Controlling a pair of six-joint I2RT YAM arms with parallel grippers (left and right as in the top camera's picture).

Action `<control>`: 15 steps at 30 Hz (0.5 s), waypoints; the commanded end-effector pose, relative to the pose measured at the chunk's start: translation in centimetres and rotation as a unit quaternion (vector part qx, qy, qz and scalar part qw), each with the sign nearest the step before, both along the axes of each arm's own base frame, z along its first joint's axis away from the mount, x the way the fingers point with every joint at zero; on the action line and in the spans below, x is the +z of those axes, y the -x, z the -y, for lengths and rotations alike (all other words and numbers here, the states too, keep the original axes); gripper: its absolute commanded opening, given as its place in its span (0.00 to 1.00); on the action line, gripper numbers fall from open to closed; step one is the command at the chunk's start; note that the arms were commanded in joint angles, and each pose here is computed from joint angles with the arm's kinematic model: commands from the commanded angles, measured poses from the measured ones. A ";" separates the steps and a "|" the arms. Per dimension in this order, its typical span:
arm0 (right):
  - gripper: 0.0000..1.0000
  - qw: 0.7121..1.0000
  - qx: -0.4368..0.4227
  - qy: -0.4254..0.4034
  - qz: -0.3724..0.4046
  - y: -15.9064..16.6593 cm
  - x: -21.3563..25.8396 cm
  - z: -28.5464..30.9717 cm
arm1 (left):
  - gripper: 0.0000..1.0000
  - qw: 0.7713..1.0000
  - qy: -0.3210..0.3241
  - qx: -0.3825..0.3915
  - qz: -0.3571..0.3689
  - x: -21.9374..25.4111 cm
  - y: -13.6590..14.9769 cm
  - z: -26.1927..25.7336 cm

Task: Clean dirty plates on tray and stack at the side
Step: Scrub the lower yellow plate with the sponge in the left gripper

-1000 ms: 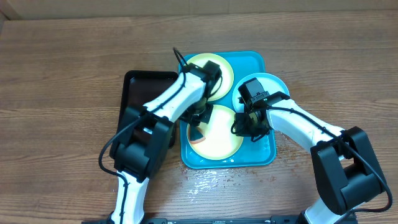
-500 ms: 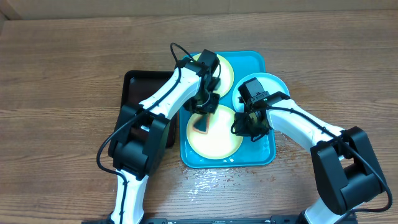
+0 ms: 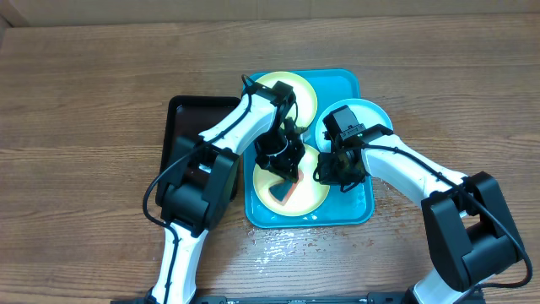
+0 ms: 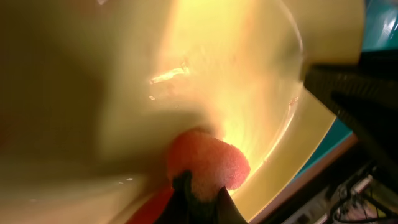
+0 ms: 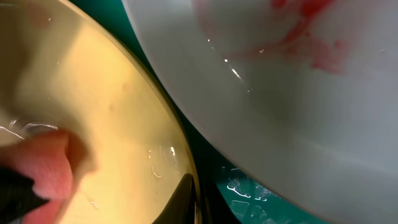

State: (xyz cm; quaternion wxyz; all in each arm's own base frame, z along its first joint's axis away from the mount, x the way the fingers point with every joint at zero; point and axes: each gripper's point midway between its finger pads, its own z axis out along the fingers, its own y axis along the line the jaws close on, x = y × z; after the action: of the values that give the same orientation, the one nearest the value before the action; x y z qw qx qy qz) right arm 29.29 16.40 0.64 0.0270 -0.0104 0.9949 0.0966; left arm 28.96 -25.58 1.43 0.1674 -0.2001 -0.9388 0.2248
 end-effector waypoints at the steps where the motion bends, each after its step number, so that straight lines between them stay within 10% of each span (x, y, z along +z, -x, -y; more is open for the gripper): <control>1: 0.04 0.998 -0.013 0.057 0.003 0.0 -1.0 2.5 | 0.04 0.999 0.022 -0.027 -0.022 0.1 1.6 1.2; 7: 0.04 0.998 -0.013 0.060 0.004 0.0 -1.0 2.6 | 0.04 0.998 -0.034 -0.033 -0.028 -0.3 2.6 0.2; 15: 0.04 0.998 -0.014 0.060 0.004 0.0 -1.0 2.6 | 0.04 0.949 -0.292 0.105 0.051 -2.2 -1.7 -8.5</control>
State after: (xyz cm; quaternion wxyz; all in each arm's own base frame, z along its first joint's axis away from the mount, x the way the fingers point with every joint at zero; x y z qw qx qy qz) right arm 29.29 16.40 0.64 0.0270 -0.0102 0.9949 0.0964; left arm 27.64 -23.22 0.54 0.1941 -0.1453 -0.9646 0.1036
